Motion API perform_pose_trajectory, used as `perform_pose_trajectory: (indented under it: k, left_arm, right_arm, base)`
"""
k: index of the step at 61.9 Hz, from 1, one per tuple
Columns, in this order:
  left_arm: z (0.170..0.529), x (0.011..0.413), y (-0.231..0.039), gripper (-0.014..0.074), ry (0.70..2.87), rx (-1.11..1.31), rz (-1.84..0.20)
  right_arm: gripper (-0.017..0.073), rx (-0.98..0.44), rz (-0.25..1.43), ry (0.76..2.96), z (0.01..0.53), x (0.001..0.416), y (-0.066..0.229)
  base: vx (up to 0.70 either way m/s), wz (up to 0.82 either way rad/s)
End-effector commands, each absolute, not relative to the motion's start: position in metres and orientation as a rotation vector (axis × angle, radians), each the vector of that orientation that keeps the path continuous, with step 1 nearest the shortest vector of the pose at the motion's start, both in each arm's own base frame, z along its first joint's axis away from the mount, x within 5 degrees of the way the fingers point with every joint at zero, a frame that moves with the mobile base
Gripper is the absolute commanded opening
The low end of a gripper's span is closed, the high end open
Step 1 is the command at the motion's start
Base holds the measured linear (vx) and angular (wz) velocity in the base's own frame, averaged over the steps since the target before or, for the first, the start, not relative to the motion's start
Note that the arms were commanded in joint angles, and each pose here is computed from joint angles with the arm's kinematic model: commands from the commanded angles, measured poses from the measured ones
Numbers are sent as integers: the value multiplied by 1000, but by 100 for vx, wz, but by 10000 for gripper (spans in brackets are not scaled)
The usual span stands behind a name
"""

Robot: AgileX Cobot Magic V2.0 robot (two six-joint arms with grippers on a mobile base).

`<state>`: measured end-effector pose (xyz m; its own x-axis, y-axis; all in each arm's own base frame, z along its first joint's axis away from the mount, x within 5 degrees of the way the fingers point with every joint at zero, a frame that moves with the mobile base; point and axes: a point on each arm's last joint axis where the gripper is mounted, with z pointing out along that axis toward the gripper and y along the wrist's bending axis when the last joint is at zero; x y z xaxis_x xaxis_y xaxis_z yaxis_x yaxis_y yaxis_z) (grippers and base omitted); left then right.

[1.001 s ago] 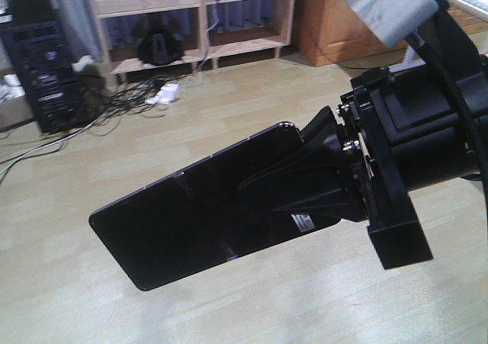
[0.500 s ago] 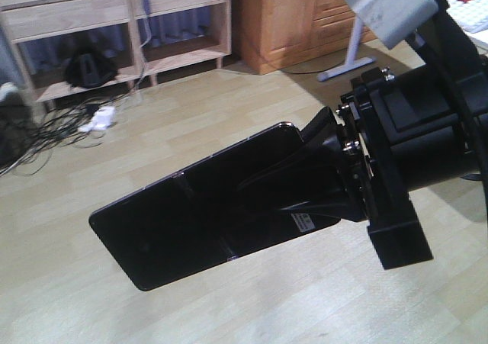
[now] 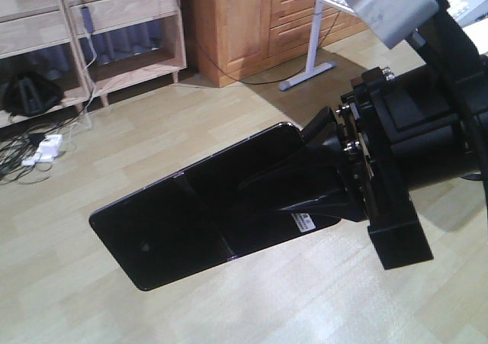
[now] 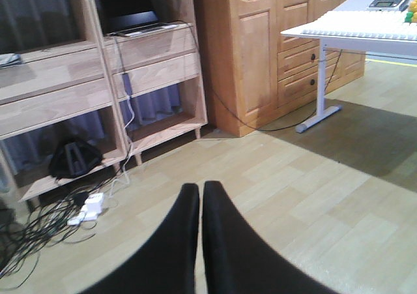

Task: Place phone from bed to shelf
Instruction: 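Carry the phone in the right gripper toward the wooden shelf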

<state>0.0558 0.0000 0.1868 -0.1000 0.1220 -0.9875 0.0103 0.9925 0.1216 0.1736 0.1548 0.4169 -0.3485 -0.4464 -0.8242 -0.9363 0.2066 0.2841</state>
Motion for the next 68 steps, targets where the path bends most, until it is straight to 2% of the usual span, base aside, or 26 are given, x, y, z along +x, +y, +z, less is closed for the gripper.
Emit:
perform_pose_trajectory:
  k: [1, 68]
  left_arm:
    - [202, 55, 0, 1, 1565, 87, 83]
    - [202, 55, 0, 1, 1565, 87, 83]
  right_arm:
    - [-2, -1276, 1146, 1811, 434, 162, 154]
    - [-2, -1275, 1146, 1811, 434, 162, 154]
  base:
    - [33, -16]
    - [35, -1]
